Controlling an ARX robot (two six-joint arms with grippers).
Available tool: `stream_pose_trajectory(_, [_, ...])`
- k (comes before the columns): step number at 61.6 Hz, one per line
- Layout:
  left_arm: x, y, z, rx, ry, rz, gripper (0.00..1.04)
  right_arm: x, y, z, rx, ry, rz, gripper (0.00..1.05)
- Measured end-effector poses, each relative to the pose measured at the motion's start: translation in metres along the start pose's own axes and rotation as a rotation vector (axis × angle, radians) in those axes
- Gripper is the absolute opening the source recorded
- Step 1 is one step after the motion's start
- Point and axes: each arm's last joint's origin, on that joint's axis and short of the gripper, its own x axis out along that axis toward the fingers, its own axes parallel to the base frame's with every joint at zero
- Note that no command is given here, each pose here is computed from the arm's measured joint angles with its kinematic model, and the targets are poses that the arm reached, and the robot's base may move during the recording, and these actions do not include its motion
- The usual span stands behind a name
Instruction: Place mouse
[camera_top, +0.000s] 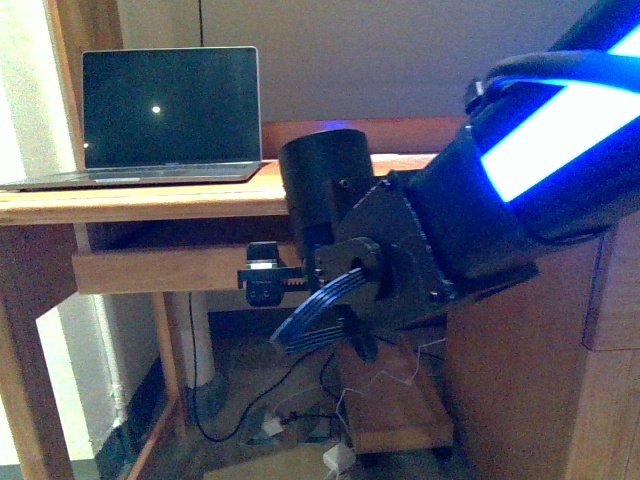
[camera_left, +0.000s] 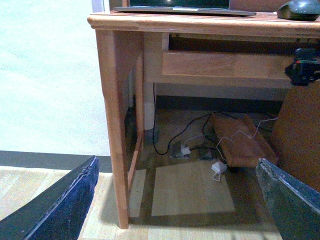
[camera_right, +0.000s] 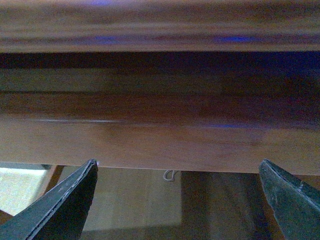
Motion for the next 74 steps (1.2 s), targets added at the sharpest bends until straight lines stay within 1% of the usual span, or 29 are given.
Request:
stream_pose_trajectory(9, [0.000, 0.000, 0.000, 0.000, 0.000, 0.000, 0.97, -0.032, -0.044, 0.022, 0.052, -0.046, -0.035, 0.97])
stream_pose_trajectory(15, [0.000, 0.000, 0.000, 0.000, 0.000, 0.000, 0.97, -0.057, -0.069, 0.033, 0.090, -0.070, -0.039, 0.97])
stream_pose_trajectory(24, [0.000, 0.000, 0.000, 0.000, 0.000, 0.000, 0.97, -0.095, -0.099, 0.041, 0.127, -0.107, -0.040, 0.97])
stream_pose_trajectory(35, [0.000, 0.000, 0.000, 0.000, 0.000, 0.000, 0.97, -0.149, -0.126, 0.045, 0.179, -0.191, -0.065, 0.97])
stream_pose_trajectory(42, [0.000, 0.000, 0.000, 0.000, 0.000, 0.000, 0.97, -0.187, -0.140, 0.037, 0.226, -0.239, -0.101, 0.97])
stream_pose_trajectory(53, [0.000, 0.000, 0.000, 0.000, 0.000, 0.000, 0.97, -0.244, -0.155, 0.001, 0.275, -0.274, -0.119, 0.97])
stream_pose_trajectory(60, [0.000, 0.000, 0.000, 0.000, 0.000, 0.000, 0.97, -0.273, -0.157, -0.023, 0.275, -0.270, -0.123, 0.97])
stream_pose_trajectory(66, [0.000, 0.000, 0.000, 0.000, 0.000, 0.000, 0.97, -0.295, -0.154, -0.044, 0.260, -0.258, -0.102, 0.97])
stream_pose_trajectory(67, [0.000, 0.000, 0.000, 0.000, 0.000, 0.000, 0.97, -0.297, -0.154, -0.045, 0.249, -0.253, -0.105, 0.96])
stream_pose_trajectory(70, [0.000, 0.000, 0.000, 0.000, 0.000, 0.000, 0.97, -0.304, -0.157, -0.050, 0.154, -0.227, -0.143, 0.86])
stream_pose_trajectory(74, [0.000, 0.000, 0.000, 0.000, 0.000, 0.000, 0.97, -0.309, -0.162, -0.052, 0.080, -0.235, -0.159, 0.76])
